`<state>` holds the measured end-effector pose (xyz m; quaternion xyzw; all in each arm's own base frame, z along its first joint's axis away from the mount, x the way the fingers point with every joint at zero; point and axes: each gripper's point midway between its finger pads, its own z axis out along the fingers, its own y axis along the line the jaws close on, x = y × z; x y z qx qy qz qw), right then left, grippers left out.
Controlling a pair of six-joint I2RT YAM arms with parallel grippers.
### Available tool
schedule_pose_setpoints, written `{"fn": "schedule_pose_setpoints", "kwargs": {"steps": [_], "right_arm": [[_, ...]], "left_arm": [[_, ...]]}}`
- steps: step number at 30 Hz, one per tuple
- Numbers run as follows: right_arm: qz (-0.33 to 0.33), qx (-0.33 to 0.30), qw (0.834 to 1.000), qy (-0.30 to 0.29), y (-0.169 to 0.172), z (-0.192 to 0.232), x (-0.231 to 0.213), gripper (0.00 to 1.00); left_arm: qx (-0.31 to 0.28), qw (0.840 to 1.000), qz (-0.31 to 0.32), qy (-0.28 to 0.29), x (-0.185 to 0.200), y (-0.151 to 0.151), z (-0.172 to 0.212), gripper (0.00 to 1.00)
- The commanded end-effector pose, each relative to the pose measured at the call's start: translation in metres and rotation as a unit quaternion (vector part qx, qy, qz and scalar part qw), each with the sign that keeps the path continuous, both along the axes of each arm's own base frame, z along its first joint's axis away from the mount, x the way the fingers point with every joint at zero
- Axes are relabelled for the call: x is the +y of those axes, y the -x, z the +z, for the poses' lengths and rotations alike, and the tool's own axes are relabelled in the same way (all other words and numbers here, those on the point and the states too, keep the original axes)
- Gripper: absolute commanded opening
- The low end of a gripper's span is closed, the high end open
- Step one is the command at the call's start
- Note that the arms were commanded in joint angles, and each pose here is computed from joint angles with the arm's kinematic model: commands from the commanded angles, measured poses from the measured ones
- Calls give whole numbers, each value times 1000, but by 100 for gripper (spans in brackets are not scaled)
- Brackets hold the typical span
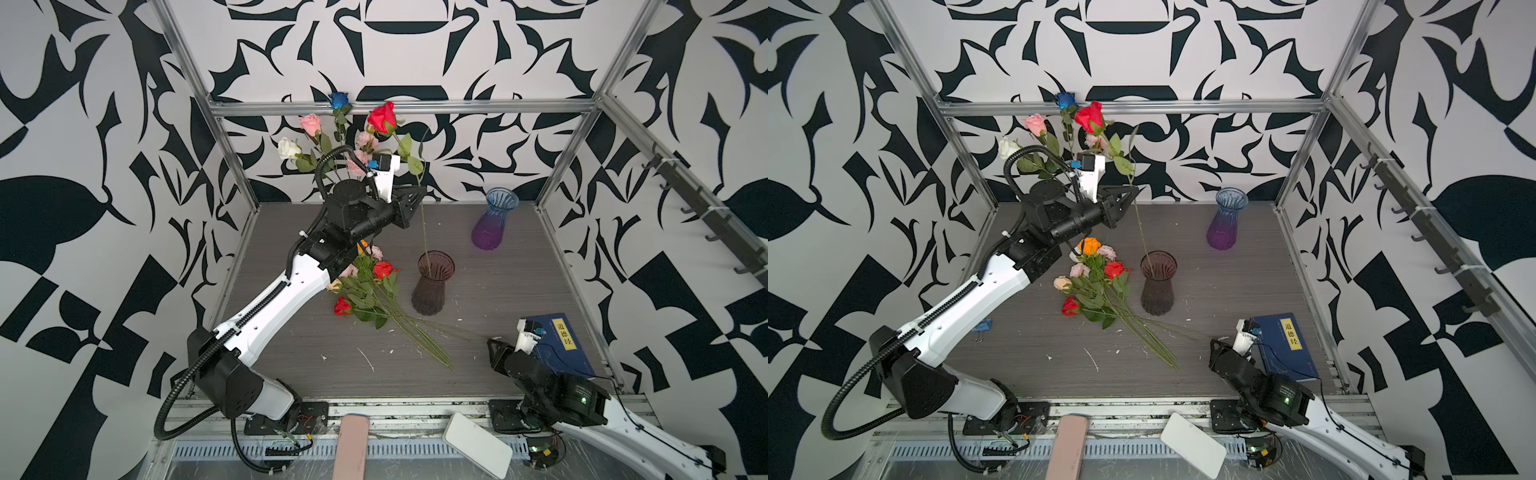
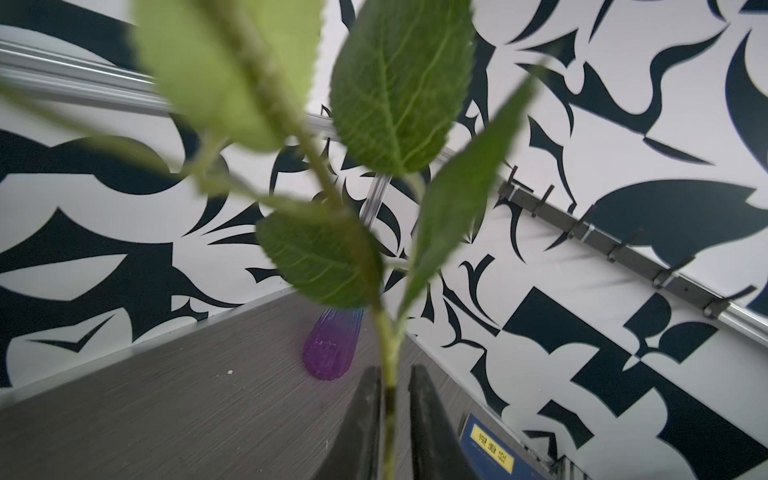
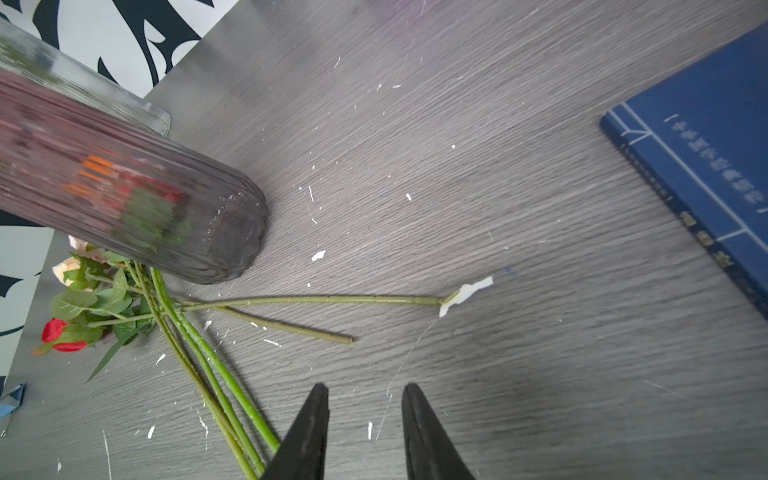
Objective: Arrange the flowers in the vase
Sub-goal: 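Lift the red rose high out of the bunch with the left gripper, then lower the red rose stem into the pink glass vase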
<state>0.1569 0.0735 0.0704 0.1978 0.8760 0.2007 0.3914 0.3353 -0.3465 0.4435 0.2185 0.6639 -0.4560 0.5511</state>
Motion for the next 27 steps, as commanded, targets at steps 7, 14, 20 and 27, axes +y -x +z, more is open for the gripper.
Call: {"fn": "schedule_pose_setpoints", "kwargs": {"steps": [7, 14, 20, 27], "right_arm": [[-40, 2, 998, 38, -3, -8, -17, 32], [-44, -23, 999, 10, -13, -7, -4, 32], [15, -61, 998, -3, -27, 7, 29, 31], [155, -38, 986, 42, -28, 9, 87, 32]], "left_arm": [[34, 998, -15, -49, -8, 12, -20, 73], [64, 994, 37, -81, 21, 18, -45, 75], [90, 988, 108, -62, 59, 13, -63, 79], [269, 946, 182, -17, 108, -15, -130, 80]]}}
